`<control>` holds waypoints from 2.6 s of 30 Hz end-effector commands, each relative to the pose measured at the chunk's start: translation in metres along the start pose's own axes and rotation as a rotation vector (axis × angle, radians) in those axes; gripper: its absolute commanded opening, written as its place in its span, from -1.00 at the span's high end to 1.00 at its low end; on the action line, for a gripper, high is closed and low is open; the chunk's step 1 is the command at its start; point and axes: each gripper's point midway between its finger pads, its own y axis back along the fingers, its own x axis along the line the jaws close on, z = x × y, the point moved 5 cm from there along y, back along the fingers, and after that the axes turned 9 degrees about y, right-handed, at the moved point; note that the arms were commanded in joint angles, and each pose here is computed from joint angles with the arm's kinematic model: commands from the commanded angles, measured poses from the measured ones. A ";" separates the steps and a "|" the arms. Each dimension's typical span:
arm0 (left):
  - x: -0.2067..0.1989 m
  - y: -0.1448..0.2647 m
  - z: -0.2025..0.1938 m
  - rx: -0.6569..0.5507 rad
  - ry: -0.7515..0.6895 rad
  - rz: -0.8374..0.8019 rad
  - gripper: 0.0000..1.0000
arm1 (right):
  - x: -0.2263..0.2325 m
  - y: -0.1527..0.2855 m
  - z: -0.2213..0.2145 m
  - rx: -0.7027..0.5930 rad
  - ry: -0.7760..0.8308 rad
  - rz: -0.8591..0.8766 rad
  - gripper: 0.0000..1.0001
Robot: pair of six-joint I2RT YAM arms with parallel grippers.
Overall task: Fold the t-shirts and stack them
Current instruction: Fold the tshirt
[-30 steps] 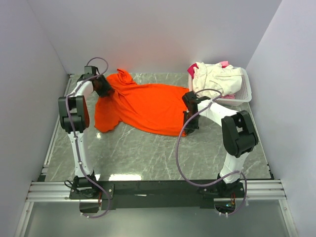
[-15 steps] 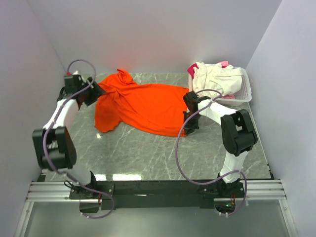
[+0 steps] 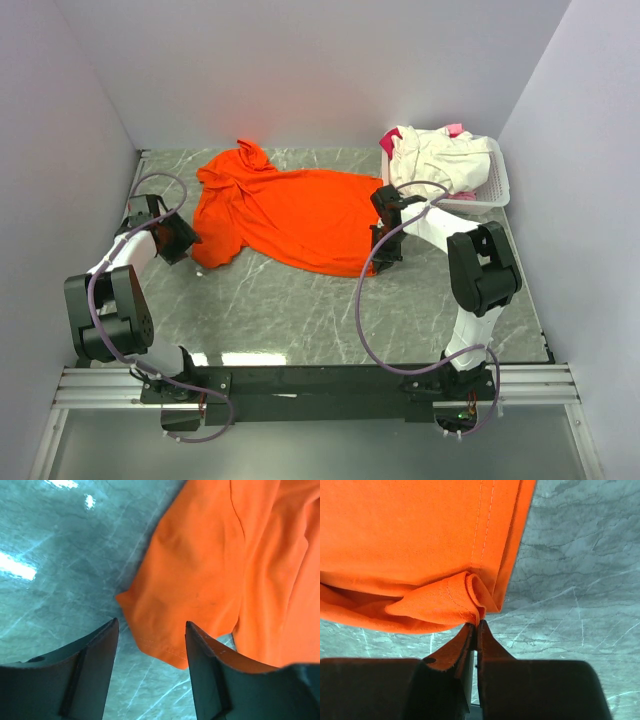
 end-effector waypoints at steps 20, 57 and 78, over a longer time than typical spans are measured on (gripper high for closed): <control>-0.001 -0.029 0.014 0.021 -0.044 0.033 0.79 | 0.001 0.013 -0.002 -0.064 -0.039 0.031 0.97; 0.041 -0.013 0.003 0.122 -0.028 0.210 0.24 | -0.002 0.017 -0.012 -0.067 -0.085 0.014 0.99; 0.042 0.031 -0.002 0.221 -0.042 0.271 0.86 | -0.004 0.019 -0.017 -0.060 -0.089 0.006 0.99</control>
